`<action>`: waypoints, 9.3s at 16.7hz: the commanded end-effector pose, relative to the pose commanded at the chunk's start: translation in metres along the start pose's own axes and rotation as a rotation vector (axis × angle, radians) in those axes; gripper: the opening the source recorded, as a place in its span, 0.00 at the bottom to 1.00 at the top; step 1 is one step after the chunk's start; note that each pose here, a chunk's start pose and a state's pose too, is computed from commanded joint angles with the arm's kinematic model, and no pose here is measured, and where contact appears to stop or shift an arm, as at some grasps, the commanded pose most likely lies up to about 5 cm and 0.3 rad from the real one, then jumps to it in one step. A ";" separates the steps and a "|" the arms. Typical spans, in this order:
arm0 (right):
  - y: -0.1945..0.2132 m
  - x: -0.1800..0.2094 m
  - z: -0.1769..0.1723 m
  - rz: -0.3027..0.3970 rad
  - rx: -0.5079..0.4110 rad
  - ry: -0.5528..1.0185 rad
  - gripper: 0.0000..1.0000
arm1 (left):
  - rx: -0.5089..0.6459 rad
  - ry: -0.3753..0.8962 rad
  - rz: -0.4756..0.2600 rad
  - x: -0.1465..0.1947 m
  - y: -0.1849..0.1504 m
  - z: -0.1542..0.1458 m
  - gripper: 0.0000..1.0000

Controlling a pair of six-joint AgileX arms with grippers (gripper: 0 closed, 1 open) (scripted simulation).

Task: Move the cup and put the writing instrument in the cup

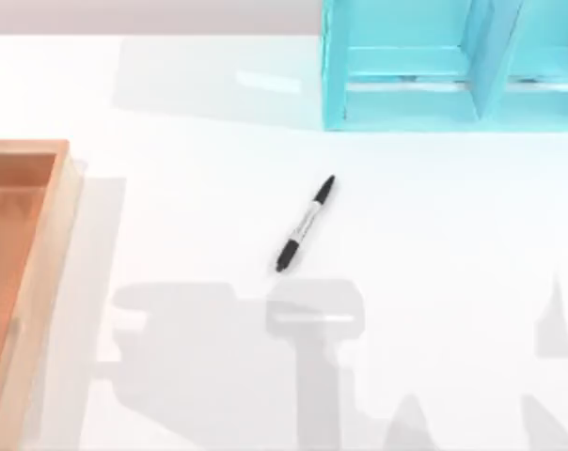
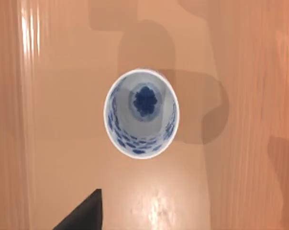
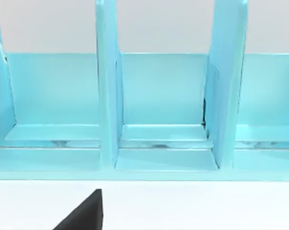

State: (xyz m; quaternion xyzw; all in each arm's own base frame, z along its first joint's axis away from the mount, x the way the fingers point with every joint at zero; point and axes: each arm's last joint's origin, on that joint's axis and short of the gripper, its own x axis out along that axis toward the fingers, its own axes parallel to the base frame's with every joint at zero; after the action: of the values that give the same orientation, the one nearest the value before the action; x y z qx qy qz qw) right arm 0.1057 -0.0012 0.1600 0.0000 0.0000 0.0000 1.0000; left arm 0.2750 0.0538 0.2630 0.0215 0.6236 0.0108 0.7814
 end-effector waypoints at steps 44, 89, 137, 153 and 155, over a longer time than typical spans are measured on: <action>0.000 0.000 0.000 0.000 0.000 0.000 1.00 | 0.000 0.230 -0.045 0.123 0.018 0.020 0.00; 0.000 0.000 0.000 0.000 0.000 0.000 1.00 | 0.004 0.225 -0.042 0.067 -0.211 0.052 0.00; 0.000 0.000 0.000 0.000 0.000 0.000 1.00 | 0.005 0.224 -0.042 -0.046 -0.206 0.078 1.00; 0.000 0.000 0.000 0.000 0.000 0.000 1.00 | 0.405 0.100 0.064 0.065 -0.354 0.093 1.00; 0.000 0.000 0.000 0.000 0.000 0.000 1.00 | 0.457 0.079 0.076 0.080 -0.373 0.088 1.00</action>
State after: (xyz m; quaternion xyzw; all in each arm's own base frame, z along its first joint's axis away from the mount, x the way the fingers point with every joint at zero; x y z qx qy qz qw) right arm 0.1057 -0.0012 0.1600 0.0000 0.0000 0.0000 1.0000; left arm 0.3750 -0.3175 0.1868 0.2210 0.6388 -0.1003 0.7301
